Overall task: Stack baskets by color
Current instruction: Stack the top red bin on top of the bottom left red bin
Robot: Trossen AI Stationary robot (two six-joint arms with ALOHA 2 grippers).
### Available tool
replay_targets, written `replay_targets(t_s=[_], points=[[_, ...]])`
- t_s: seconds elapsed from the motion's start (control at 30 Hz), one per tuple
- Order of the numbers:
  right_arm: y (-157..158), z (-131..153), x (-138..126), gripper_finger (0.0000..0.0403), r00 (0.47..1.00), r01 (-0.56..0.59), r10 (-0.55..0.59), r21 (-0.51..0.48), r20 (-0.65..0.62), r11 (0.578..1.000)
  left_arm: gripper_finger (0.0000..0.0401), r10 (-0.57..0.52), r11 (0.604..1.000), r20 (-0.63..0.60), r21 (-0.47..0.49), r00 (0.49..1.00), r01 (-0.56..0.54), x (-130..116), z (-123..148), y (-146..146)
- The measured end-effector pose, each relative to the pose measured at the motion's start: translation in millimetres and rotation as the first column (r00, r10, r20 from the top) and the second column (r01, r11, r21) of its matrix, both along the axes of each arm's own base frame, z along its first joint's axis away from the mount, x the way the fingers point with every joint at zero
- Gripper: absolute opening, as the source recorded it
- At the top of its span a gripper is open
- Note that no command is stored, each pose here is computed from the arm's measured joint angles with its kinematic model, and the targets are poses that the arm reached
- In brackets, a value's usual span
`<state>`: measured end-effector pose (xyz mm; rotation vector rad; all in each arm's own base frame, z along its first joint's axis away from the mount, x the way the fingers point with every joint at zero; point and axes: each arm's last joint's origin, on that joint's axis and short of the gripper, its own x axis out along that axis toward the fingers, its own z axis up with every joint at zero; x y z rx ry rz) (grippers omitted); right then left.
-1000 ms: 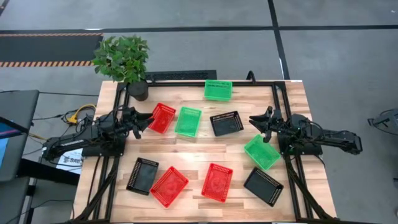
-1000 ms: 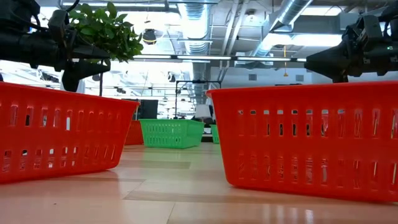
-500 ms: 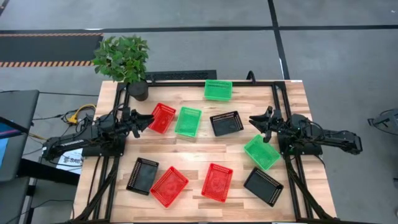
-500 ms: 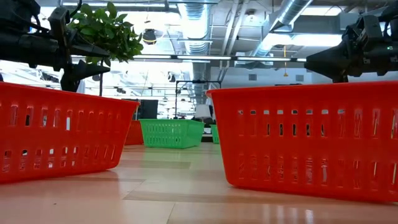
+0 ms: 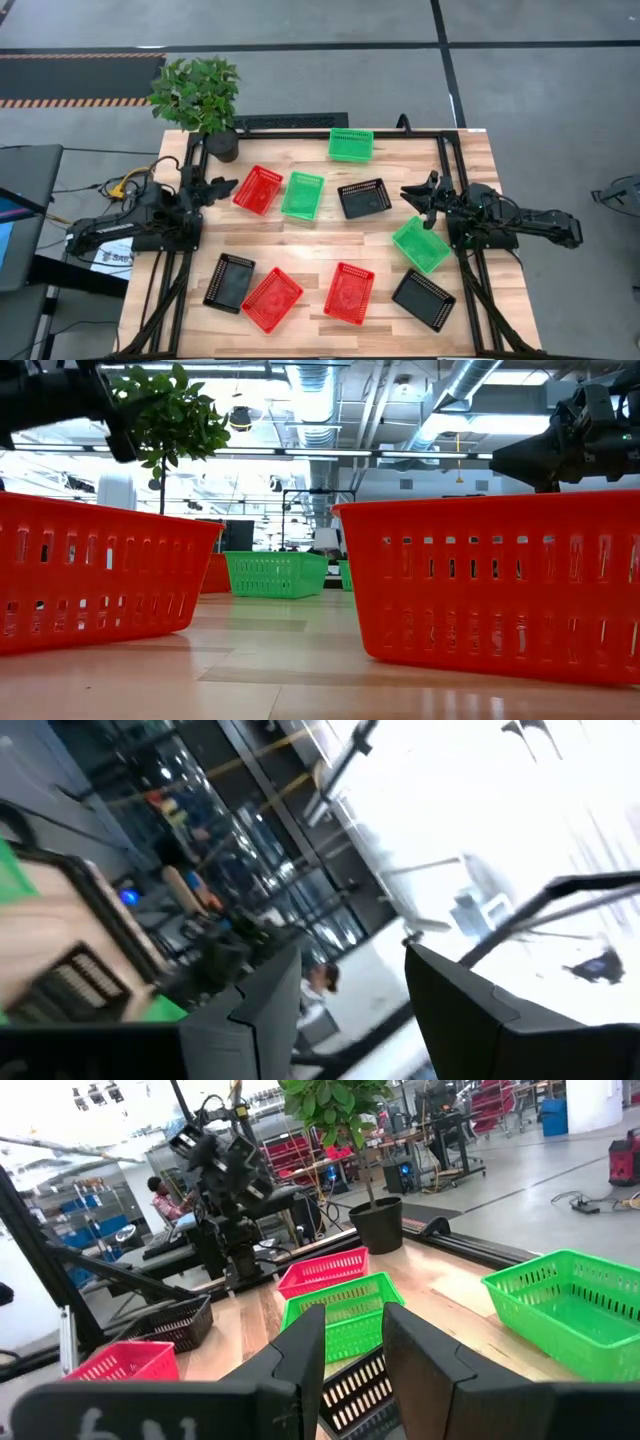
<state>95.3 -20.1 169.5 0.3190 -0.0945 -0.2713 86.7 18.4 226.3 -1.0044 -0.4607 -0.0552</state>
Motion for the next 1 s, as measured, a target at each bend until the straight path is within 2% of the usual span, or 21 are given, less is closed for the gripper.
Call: replay_targets(t_s=[0.1,0.17,0.23,0.3,0.37,0.47,0.53,0.63,0.7,0.77,0.87,1.0], points=[[0,3,0,0.0124,0.997,-0.018,0.004,0.166,0.081,0.986,0.0169,0.011,0.999,0.028,0.046,1.000,-0.013,1,28,-1],[0,6,-1,0.0124,0.988,-0.048,0.002,0.305,0.151,0.951,0.0169,0.041,0.997,0.011,0.069,0.999,-0.041,6,46,-1],[0,6,-1,0.0124,0.985,-0.066,-0.005,0.396,0.175,0.916,0.0169,0.052,0.996,-0.022,0.068,0.998,-0.051,13,64,1],[0,7,-1,0.0124,0.980,-0.085,-0.011,0.463,0.201,0.882,0.0169,0.023,1.000,-0.121,0.013,0.992,-0.022,24,77,3],[0,7,-1,0.0124,0.978,-0.094,-0.015,0.498,0.210,0.862,0.0169,-0.027,0.999,-0.284,-0.035,0.958,0.018,37,84,4],[0,6,-1,0.0124,0.977,-0.098,-0.018,0.522,0.213,0.847,0.0169,-0.092,0.994,-0.544,-0.106,0.834,0.040,55,88,6],[0,9,-1,0.0124,0.968,-0.122,-0.026,0.561,0.248,0.819,0.0169,-0.113,0.991,-0.689,-0.131,0.716,0.031,64,88,8],[0,12,-1,0.0124,0.956,-0.149,-0.030,0.571,0.293,0.807,0.0169,-0.076,0.993,-0.855,-0.113,0.513,-0.042,71,92,12],[0,16,-2,0.0124,0.948,-0.164,-0.028,0.559,0.318,0.813,0.0169,-0.006,0.990,-0.941,-0.052,0.337,-0.128,71,90,17],[0,16,-2,0.0124,0.948,-0.161,-0.028,0.556,0.316,0.815,0.0169,0.064,0.979,-0.977,0.022,0.204,-0.202,73,88,20],[0,15,-2,0.0124,0.949,-0.160,-0.027,0.554,0.314,0.817,0.0169,0.108,0.959,-0.988,0.073,0.113,-0.276,80,83,24],[0,15,-2,0.0124,0.951,-0.158,-0.025,0.552,0.309,0.819,0.0169,0.120,0.957,-0.991,0.100,0.057,-0.271,92,74,26]])
